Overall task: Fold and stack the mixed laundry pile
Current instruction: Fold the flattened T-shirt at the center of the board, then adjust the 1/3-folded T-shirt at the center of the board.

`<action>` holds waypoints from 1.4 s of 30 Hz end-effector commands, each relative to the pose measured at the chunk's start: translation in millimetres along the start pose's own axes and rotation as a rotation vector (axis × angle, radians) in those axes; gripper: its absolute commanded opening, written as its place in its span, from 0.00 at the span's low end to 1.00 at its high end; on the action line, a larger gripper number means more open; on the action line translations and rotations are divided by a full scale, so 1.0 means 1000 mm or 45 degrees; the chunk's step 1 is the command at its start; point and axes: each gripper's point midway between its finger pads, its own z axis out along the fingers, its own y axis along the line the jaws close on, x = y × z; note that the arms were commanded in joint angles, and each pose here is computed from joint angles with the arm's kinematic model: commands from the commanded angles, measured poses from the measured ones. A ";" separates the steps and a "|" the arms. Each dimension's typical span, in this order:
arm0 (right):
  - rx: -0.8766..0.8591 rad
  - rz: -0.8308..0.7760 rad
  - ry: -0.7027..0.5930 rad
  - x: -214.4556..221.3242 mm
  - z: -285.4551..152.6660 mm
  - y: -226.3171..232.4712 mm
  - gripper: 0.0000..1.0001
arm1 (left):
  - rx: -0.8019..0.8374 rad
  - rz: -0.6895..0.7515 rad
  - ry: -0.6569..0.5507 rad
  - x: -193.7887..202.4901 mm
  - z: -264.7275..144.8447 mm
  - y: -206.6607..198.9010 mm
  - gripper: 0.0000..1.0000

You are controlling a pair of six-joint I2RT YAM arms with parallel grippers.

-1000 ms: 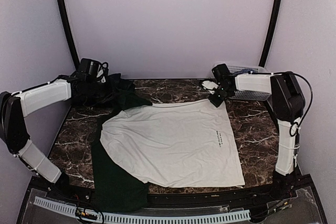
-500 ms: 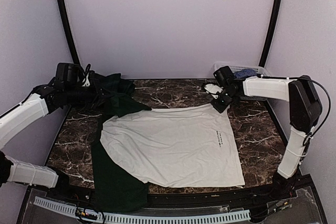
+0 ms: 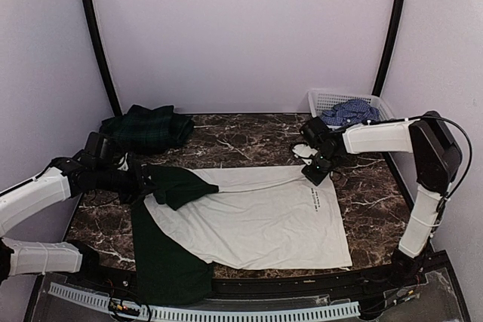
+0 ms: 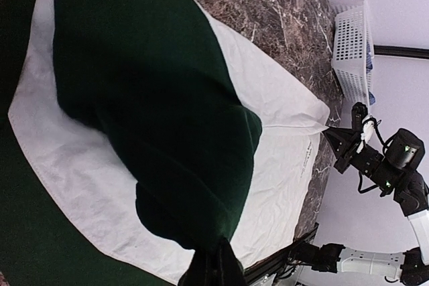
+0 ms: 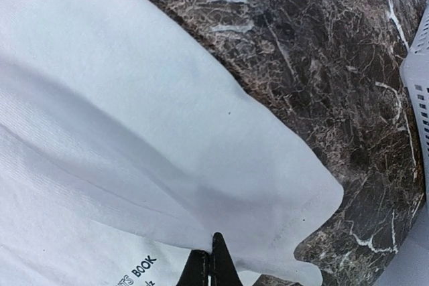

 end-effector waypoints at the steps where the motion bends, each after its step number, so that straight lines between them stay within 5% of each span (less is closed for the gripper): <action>1: -0.003 0.016 0.091 0.018 0.015 0.013 0.00 | -0.022 -0.027 0.019 0.007 0.010 0.015 0.00; 10: -0.019 0.022 0.152 0.028 0.016 0.024 0.01 | -0.082 -0.035 0.048 0.012 0.019 0.032 0.00; 14: -0.020 0.058 0.181 0.034 0.005 0.023 0.48 | -0.041 0.027 0.073 0.013 0.012 0.018 0.22; 15: -0.022 0.072 0.169 0.032 0.001 0.022 0.54 | -0.030 0.048 0.063 0.011 0.006 0.011 0.36; 18: -0.014 0.123 0.058 0.016 -0.026 0.014 0.66 | -0.015 0.135 0.012 0.003 -0.012 -0.006 0.49; 25: -0.150 0.200 -0.158 -0.034 -0.067 0.016 0.67 | -0.232 0.309 -0.148 -0.026 -0.044 -0.009 0.53; 36: -0.643 0.202 -0.519 -0.114 -0.129 0.097 0.59 | -0.330 0.619 0.103 0.023 -0.004 -0.004 0.52; 42: -0.733 0.205 -0.493 -0.121 -0.112 0.113 0.54 | -0.444 0.849 0.203 0.044 0.014 -0.004 0.44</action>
